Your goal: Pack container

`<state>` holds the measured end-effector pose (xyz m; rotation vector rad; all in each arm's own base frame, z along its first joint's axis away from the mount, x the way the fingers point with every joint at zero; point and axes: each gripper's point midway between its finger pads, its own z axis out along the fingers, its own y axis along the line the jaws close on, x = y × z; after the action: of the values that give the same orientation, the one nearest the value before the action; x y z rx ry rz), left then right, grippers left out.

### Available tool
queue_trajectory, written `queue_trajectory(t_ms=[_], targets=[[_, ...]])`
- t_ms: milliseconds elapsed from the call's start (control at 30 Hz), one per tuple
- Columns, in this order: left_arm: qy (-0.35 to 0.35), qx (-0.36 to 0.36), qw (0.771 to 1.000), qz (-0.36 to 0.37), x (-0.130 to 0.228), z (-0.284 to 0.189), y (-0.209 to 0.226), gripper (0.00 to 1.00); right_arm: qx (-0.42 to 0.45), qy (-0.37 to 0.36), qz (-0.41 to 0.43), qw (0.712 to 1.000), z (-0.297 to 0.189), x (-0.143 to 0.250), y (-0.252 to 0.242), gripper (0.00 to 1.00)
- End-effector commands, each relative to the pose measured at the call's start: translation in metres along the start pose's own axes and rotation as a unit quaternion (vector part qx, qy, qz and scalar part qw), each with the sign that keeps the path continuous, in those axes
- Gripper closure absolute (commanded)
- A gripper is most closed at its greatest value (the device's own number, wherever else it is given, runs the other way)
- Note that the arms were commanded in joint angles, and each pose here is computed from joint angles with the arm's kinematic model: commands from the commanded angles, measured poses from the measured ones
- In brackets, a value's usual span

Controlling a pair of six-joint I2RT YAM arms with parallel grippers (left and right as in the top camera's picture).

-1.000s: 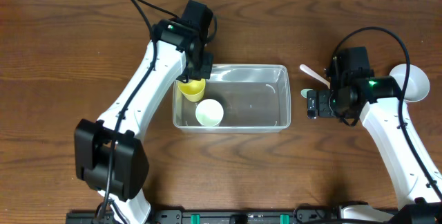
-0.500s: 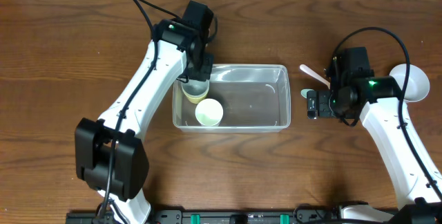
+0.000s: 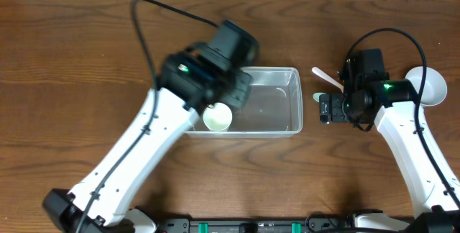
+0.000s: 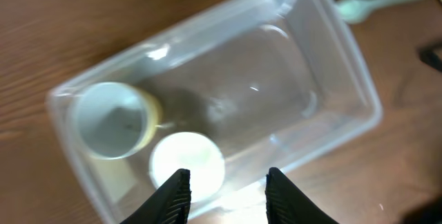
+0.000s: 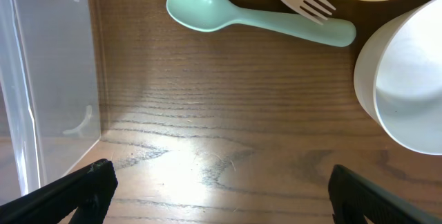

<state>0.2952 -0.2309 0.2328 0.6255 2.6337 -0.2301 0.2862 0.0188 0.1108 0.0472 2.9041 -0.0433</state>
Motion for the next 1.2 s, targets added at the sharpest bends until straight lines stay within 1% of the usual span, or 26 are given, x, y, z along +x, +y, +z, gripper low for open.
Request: queue_trajectory(t_ms=[0,233,333,433,533,600,733,833,933,1000,1033,1167], targets=[[0.045,-0.002,0.999,0.023,0.014,0.029,-0.016,0.63,0.004,-0.006,0.009,1.0,-0.003,-0.005,-0.003,0.01],[0.134,-0.02,0.99,0.034,0.037,0.092,-0.02,0.63,0.004,-0.005,0.009,1.0,-0.003,-0.004,-0.003,0.01],[0.149,-0.024,0.988,0.039,0.041,0.105,-0.019,0.63,0.003,-0.012,0.009,1.0,-0.003,-0.008,-0.003,0.01],[0.134,-0.035,0.989,0.048,0.033,0.104,-0.015,0.63,0.0,-0.031,0.011,0.999,-0.003,-0.018,-0.002,0.01],[0.108,-0.069,0.99,0.049,0.018,0.095,0.001,0.62,-0.002,-0.051,0.015,0.999,-0.008,-0.029,-0.001,0.01],[0.092,-0.077,0.992,0.043,0.007,0.085,0.013,0.62,-0.003,-0.062,0.016,0.998,-0.016,-0.036,0.0,0.01],[0.053,-0.091,0.994,-0.013,-0.017,0.064,0.056,0.61,0.001,-0.094,0.018,0.995,-0.042,-0.057,-0.002,0.01],[0.033,-0.112,0.99,-0.075,-0.026,0.047,0.108,0.61,0.005,-0.128,0.009,0.992,-0.067,-0.077,-0.005,0.01],[0.021,-0.133,0.982,-0.134,-0.022,0.03,0.158,0.61,0.015,-0.145,0.002,0.989,-0.082,-0.091,-0.012,0.01],[0.013,-0.138,0.974,-0.177,-0.016,0.018,0.189,0.6,0.021,-0.142,-0.002,0.99,-0.086,-0.098,-0.019,0.01],[0.008,-0.134,0.971,-0.196,-0.013,0.012,0.201,0.58,0.023,-0.137,-0.002,0.99,-0.085,-0.101,-0.022,0.01],[-0.012,-0.113,0.953,-0.28,0.002,-0.007,0.246,0.55,0.032,-0.097,0.015,0.995,-0.061,-0.107,-0.039,0.01]])
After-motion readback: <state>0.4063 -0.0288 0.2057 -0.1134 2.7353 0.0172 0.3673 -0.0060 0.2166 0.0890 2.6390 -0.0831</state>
